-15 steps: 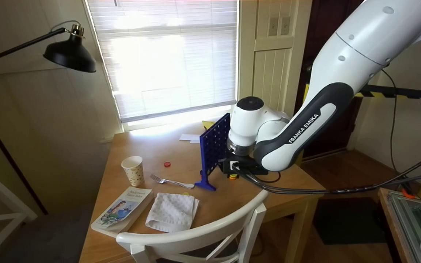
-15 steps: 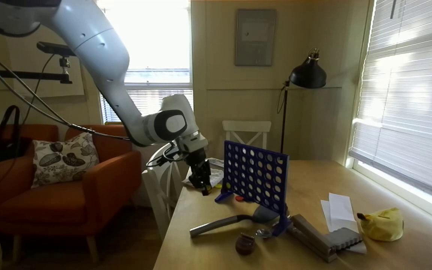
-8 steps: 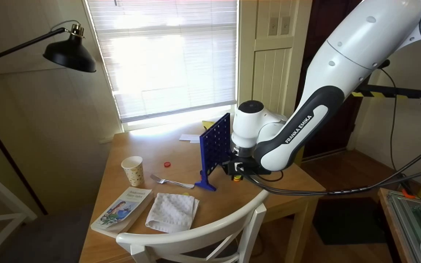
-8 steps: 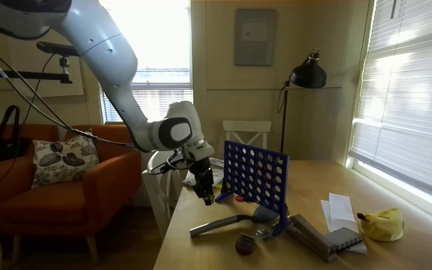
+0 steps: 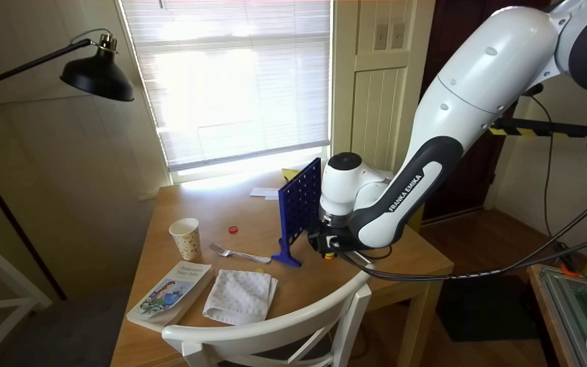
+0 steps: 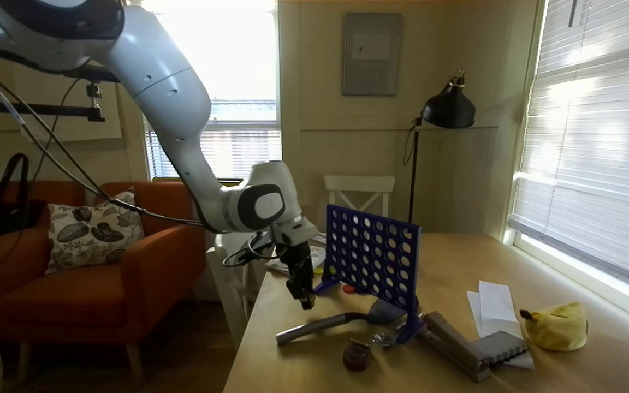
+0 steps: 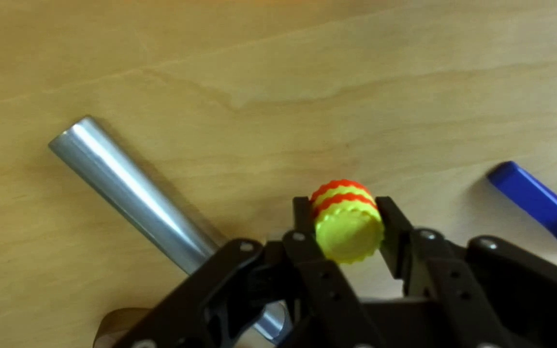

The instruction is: Move the board forward, then move the discs to the right

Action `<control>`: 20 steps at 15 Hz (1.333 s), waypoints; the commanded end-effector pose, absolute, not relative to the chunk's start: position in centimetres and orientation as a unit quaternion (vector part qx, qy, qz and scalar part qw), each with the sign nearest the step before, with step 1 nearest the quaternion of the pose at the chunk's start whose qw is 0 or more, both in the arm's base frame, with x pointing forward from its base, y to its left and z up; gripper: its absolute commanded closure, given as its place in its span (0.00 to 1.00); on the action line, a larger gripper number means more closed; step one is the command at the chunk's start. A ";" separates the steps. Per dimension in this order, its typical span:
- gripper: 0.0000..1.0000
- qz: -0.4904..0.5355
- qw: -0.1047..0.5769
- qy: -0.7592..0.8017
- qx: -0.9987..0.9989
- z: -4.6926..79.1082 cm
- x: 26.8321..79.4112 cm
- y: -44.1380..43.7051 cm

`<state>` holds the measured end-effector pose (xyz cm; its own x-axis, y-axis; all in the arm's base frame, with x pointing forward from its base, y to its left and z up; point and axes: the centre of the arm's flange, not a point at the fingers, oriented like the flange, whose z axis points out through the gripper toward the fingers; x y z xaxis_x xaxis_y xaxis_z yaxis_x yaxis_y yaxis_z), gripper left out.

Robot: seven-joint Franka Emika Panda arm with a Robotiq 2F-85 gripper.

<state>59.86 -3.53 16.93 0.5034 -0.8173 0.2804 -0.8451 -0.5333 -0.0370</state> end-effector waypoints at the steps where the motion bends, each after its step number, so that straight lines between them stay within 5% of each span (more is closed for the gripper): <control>1: 0.89 0.135 0.051 -0.461 0.876 15.2 60.6 -3.5; 3: 0.89 0.133 0.051 -0.455 0.879 14.7 60.5 -3.3; 4: 0.39 0.134 0.052 -0.452 0.881 14.6 60.3 -3.2; 6: 0.34 0.137 0.048 -0.446 0.883 15.0 59.9 -3.0; 10: 0.05 0.160 0.034 -0.440 0.883 17.5 59.2 -2.3; 20: 0.00 0.072 0.061 -0.444 0.891 29.2 55.5 -1.8</control>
